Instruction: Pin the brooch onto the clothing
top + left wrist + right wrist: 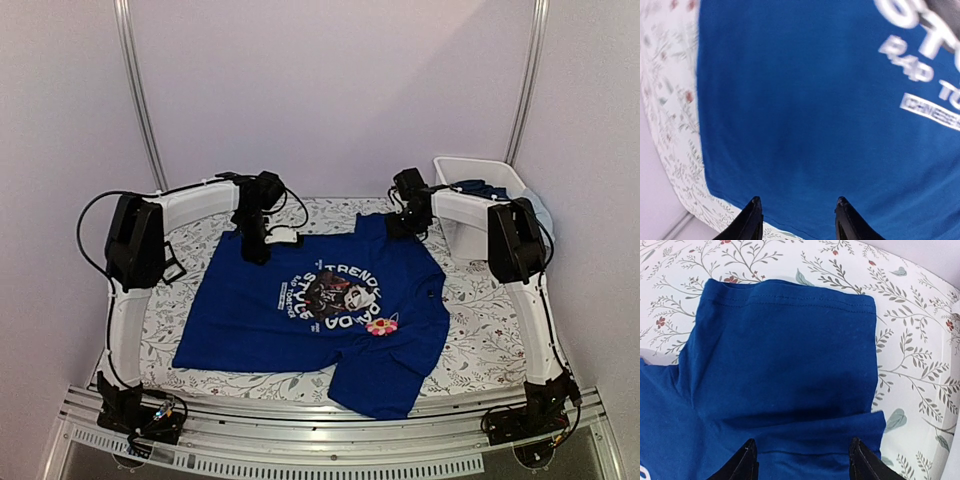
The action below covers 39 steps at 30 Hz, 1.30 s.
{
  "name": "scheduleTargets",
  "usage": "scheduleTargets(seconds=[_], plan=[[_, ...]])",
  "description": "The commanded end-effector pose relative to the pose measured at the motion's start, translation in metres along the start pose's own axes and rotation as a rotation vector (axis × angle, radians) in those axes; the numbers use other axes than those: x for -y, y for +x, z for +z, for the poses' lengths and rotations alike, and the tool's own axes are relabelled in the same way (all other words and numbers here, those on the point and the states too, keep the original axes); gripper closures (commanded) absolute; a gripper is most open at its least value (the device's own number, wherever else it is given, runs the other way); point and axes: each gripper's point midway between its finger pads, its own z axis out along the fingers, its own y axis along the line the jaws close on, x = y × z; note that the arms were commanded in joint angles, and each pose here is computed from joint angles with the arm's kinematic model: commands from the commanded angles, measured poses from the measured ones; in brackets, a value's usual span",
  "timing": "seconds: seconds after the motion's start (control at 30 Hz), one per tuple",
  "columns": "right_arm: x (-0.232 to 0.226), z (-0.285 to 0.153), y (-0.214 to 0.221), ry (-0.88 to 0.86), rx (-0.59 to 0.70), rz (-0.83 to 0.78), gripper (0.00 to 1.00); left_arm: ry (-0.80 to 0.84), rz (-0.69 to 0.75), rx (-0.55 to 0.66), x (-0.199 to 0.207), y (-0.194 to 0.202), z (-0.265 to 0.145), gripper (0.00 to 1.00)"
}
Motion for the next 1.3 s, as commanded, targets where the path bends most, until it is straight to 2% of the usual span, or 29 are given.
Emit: scheduleTargets(seconds=[0.0, 0.1, 0.27, 0.33, 0.4, 0.5, 0.6, 0.77, 0.93, 1.17, 1.27], plan=[[-0.036, -0.085, -0.011, -0.054, 0.034, -0.023, 0.41, -0.105, -0.290, -0.030, -0.049, 0.009, 0.017, 0.51], [-0.084, -0.145, 0.026, -0.145, 0.014, -0.079, 0.46, -0.210, -0.369, 0.014, -0.078, 0.003, 0.030, 0.51], [-0.165, -0.211, 0.158, -0.451, -0.164, -0.182, 0.62, -0.224, -0.401, 0.013, -0.081, -0.005, 0.060, 0.51], [-0.173, -0.229, 0.197, -0.507, -0.212, -0.137, 0.75, -0.239, -0.402, -0.024, -0.082, 0.002, 0.074, 0.51], [-0.172, -0.233, 0.238, -0.507, -0.283, -0.061, 0.87, -0.245, -0.398, -0.053, -0.081, 0.007, 0.086, 0.51], [-0.172, -0.235, 0.285, -0.455, -0.348, 0.019, 0.95, -0.254, -0.383, -0.098, -0.078, 0.013, 0.103, 0.51], [-0.166, -0.227, 0.331, -0.427, -0.436, 0.091, 1.00, -0.280, -0.377, -0.157, -0.081, 0.021, 0.118, 0.50], [-0.122, -0.215, 0.401, -0.197, -0.656, 0.163, 1.00, -0.319, -0.429, -0.204, -0.098, 0.042, 0.136, 0.50], [-0.107, -0.232, 0.417, -0.182, -0.710, 0.229, 1.00, -0.350, -0.473, -0.194, -0.117, 0.053, 0.145, 0.50], [-0.124, -0.251, 0.397, -0.296, -0.688, 0.226, 1.00, -0.360, -0.493, -0.111, -0.129, 0.040, 0.132, 0.49], [-0.150, -0.264, 0.360, -0.435, -0.602, 0.204, 0.99, -0.333, -0.497, -0.033, -0.133, 0.027, 0.111, 0.46]])
